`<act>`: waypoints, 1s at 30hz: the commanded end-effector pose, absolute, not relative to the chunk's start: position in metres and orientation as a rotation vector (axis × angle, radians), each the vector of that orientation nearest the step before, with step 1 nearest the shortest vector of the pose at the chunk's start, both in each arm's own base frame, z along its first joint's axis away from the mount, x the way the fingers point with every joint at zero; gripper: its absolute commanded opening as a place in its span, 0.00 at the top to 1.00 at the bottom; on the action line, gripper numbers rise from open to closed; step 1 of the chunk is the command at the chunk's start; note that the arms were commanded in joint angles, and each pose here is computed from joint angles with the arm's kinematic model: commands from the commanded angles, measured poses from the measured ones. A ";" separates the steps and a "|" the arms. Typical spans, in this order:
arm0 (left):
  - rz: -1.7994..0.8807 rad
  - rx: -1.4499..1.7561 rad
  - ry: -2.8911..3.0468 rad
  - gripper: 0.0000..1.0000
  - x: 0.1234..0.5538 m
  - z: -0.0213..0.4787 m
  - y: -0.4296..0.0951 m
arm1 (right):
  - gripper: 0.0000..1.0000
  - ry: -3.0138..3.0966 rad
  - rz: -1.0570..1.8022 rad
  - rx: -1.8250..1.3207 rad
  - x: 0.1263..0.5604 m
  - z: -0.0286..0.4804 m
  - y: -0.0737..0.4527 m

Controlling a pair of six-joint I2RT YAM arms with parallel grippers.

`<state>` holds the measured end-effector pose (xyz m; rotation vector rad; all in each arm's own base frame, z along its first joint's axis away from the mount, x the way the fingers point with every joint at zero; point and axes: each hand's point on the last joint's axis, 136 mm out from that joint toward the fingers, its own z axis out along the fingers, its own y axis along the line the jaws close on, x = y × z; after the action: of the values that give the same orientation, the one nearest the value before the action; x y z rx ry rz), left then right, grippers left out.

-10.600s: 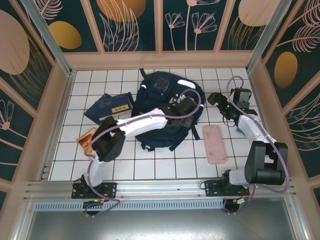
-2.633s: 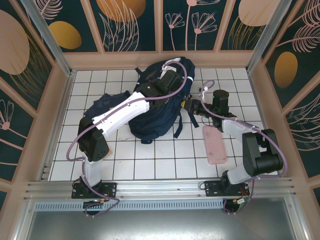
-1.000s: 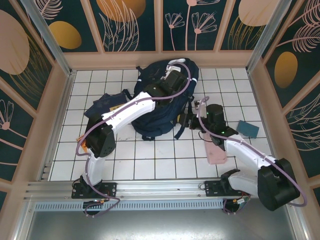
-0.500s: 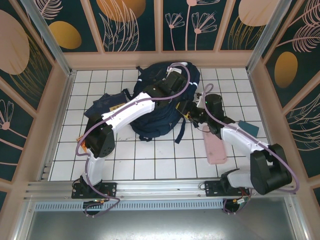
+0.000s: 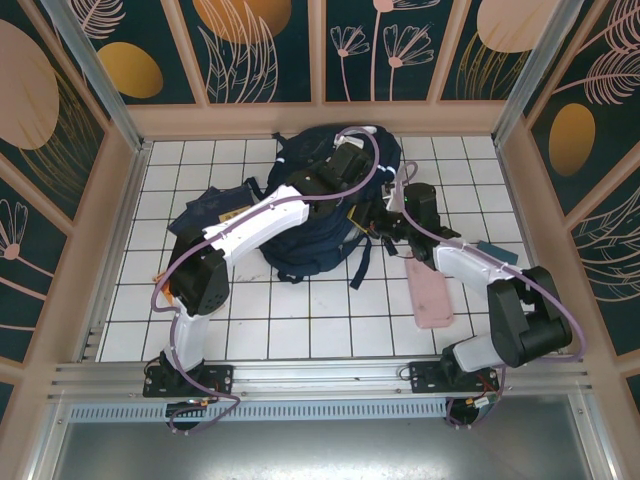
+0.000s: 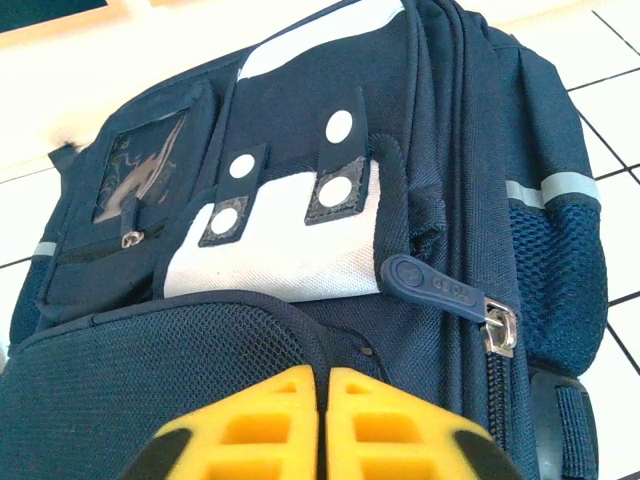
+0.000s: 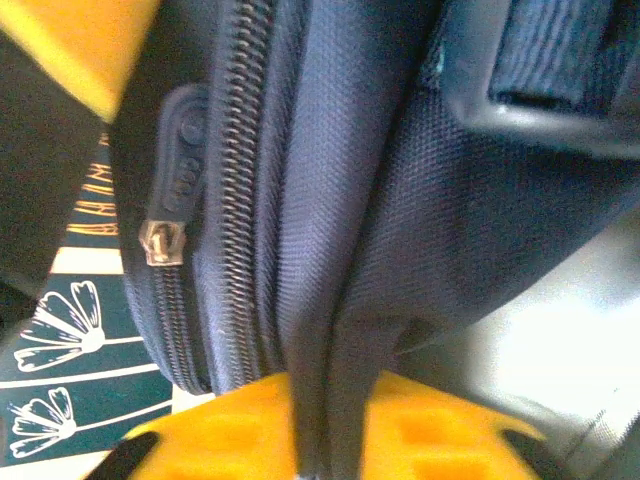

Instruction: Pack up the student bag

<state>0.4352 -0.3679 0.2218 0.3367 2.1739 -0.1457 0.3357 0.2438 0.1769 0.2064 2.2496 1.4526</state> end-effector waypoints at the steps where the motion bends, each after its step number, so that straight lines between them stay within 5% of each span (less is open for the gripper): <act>1: -0.264 0.158 2.042 0.60 0.435 0.305 -0.355 | 0.89 2.110 1.487 0.107 0.346 0.212 0.251; 5: -0.254 0.062 2.070 0.31 0.418 0.309 -0.328 | 0.92 2.068 1.504 0.111 0.354 0.224 0.254; 11: -0.388 -0.049 2.147 0.23 0.366 0.285 -0.289 | 0.92 2.041 1.537 0.122 0.368 0.235 0.260; 19: -0.865 -0.010 2.293 0.41 0.300 0.224 -0.322 | 0.93 2.023 1.568 0.114 0.376 0.243 0.269; 30: -0.747 -0.098 2.375 0.66 0.312 0.165 -0.332 | 0.93 2.038 1.575 0.106 0.369 0.246 0.275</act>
<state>0.2999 -0.3274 0.1607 -0.0334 2.4238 -0.7287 0.3634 0.2656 0.1933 0.2257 2.2033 1.5098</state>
